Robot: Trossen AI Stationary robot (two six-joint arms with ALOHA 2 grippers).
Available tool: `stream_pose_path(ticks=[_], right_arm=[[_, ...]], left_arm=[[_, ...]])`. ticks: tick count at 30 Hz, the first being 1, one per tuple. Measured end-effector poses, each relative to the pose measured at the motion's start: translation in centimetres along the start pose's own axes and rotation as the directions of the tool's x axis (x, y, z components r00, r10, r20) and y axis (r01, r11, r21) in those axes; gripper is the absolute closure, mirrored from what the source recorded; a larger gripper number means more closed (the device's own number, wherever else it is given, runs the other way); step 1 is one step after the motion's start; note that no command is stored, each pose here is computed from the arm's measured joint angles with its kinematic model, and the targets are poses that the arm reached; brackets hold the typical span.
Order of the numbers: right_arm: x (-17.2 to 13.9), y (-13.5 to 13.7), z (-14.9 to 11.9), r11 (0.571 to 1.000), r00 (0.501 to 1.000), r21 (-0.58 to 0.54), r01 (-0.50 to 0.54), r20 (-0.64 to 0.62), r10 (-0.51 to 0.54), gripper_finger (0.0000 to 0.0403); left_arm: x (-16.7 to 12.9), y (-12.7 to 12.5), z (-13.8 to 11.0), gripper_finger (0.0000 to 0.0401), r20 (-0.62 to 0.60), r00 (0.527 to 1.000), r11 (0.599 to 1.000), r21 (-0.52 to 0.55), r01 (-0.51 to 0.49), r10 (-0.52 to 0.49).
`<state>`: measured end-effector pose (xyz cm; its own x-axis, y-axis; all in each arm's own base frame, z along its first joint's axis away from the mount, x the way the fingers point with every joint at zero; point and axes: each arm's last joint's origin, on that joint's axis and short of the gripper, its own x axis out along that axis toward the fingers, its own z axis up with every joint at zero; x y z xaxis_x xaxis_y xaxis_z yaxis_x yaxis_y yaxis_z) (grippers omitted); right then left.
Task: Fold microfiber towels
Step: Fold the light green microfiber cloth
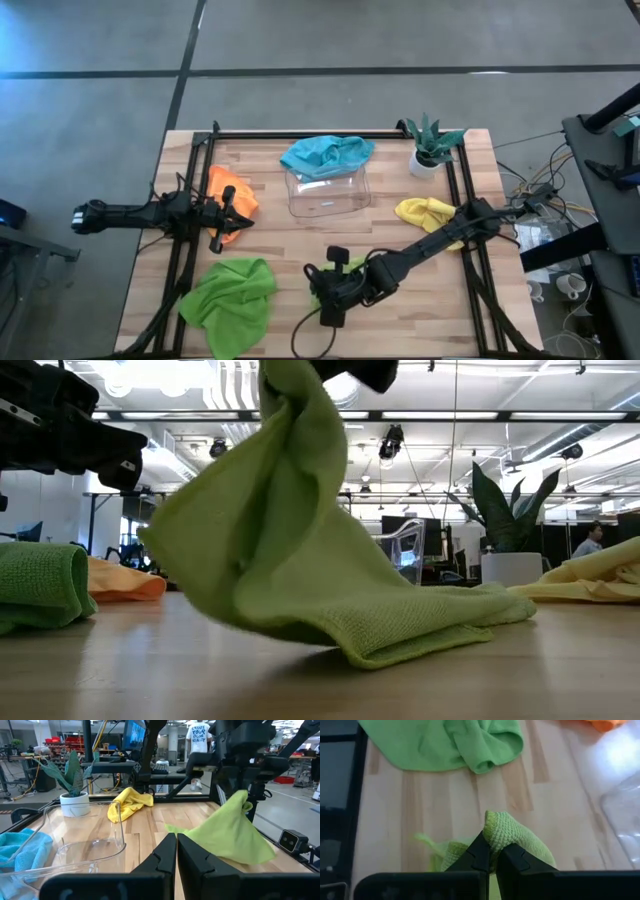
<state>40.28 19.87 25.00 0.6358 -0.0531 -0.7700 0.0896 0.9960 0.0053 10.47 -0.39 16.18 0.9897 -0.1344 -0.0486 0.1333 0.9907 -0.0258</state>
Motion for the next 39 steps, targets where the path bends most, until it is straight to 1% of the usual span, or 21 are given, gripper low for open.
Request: stream_pose_path(ticks=[4, 9, 10, 11, 12, 13, 15, 16, 17, 19, 21, 24, 29, 32, 33, 35, 37, 39], right_arm=[[0.3, -0.4, 0.7, 0.999, 0.999, 0.003, -0.040, 0.032, 0.040, 0.0394], [0.0, -1.0, 2.2, 0.997, 0.994, -0.054, -0.051, 0.094, 0.056, 0.0394], [-0.1, -1.3, 2.6, 0.997, 0.993, -0.059, -0.048, 0.104, 0.054, 0.0394], [-0.3, -1.5, 3.0, 0.997, 0.992, -0.063, -0.045, 0.114, 0.052, 0.0394], [-0.4, -1.8, 3.4, 0.997, 0.991, -0.064, -0.041, 0.124, 0.049, 0.0394], [-0.5, -2.0, 3.7, 0.997, 0.990, -0.068, -0.037, 0.131, 0.046, 0.0394], [-0.7, -2.4, 4.2, 0.997, 0.989, -0.074, -0.031, 0.142, 0.041, 0.0394], [-0.8, -2.5, 4.4, 0.997, 0.988, -0.076, -0.029, 0.146, 0.040, 0.0394], [-0.8, -2.8, 4.5, 0.997, 0.988, -0.076, -0.026, 0.148, 0.037, 0.0394], [-0.7, -3.2, 4.6, 0.997, 0.989, -0.074, -0.018, 0.142, 0.028, 0.0394], [-0.7, -3.8, 4.7, 0.998, 0.993, -0.070, -0.002, 0.122, 0.011, 0.0394], [-0.4, -4.9, 4.7, 0.998, 0.996, -0.051, 0.026, 0.086, -0.022, 0.0394], [-0.2, -6.8, 4.8, 0.991, 0.989, 0.001, 0.137, 0.055, -0.137, 0.0394], [0.1, -8.3, 5.1, 0.976, 0.975, 0.058, 0.210, 0.056, -0.213, 0.0394], [0.2, -8.8, 5.2, 0.970, 0.970, 0.074, 0.232, 0.059, -0.237, 0.0394], [0.3, -9.7, 5.5, 0.958, 0.959, 0.101, 0.269, 0.066, -0.276, 0.0394], [0.4, -10.5, 5.8, 0.953, 0.955, 0.121, 0.279, 0.072, -0.289, 0.0394], [0.5, -11.0, 6.0, 0.950, 0.953, 0.133, 0.283, 0.077, -0.294, 0.0394]], left_arm=[[0.0, 0.0, 0.0, 0.0401, 0.000, 1.000, 1.000, 0.000, 0.000, 0.000], [0.0, 0.0, 0.0, 0.0401, 0.002, 1.000, 1.000, 0.006, -0.001, 0.001], [0.0, 0.0, 0.1, 0.0401, 0.014, 1.000, 1.000, 0.007, -0.002, 0.002], [0.0, 0.0, 0.3, 0.0401, 0.036, 0.999, 1.000, -0.013, -0.003, 0.004], [0.0, 0.0, 0.6, 0.0401, 0.061, 0.998, 0.997, -0.072, 0.001, 0.003], [0.0, 0.0, 0.9, 0.0401, 0.088, 0.996, 0.987, -0.158, 0.012, 0.002], [-0.1, 0.0, 1.5, 0.0401, 0.156, 0.988, 0.952, -0.304, 0.044, 0.004], [-0.2, 0.0, 1.9, 0.0401, 0.192, 0.981, 0.936, -0.347, 0.064, 0.004], [-0.2, -0.1, 2.1, 0.0401, 0.220, 0.976, 0.930, -0.360, 0.078, 0.003], [-0.3, -0.1, 2.5, 0.0401, 0.260, 0.966, 0.935, -0.343, 0.090, 0.002], [-0.3, -0.1, 2.6, 0.0401, 0.268, 0.963, 0.937, -0.335, 0.102, -0.009], [-0.1, -0.5, 2.5, 0.0401, 0.251, 0.963, 0.933, -0.314, 0.177, -0.098], [1.0, -1.3, 2.9, 0.0401, 0.274, 0.945, 0.934, -0.256, 0.249, -0.177], [1.9, -1.9, 2.6, 0.0401, 0.257, 0.942, 0.922, -0.263, 0.284, -0.217], [2.2, -2.0, 2.4, 0.0401, 0.238, 0.947, 0.921, -0.271, 0.279, -0.217], [3.0, -1.9, 1.9, 0.0401, 0.189, 0.964, 0.927, -0.293, 0.236, -0.186], [3.8, -1.8, 1.0, 0.0401, 0.098, 0.985, 0.934, -0.315, 0.169, -0.145], [4.6, -1.8, 0.7, 0.0394, 0.041, 0.993, 0.939, -0.323, 0.118, -0.110]])
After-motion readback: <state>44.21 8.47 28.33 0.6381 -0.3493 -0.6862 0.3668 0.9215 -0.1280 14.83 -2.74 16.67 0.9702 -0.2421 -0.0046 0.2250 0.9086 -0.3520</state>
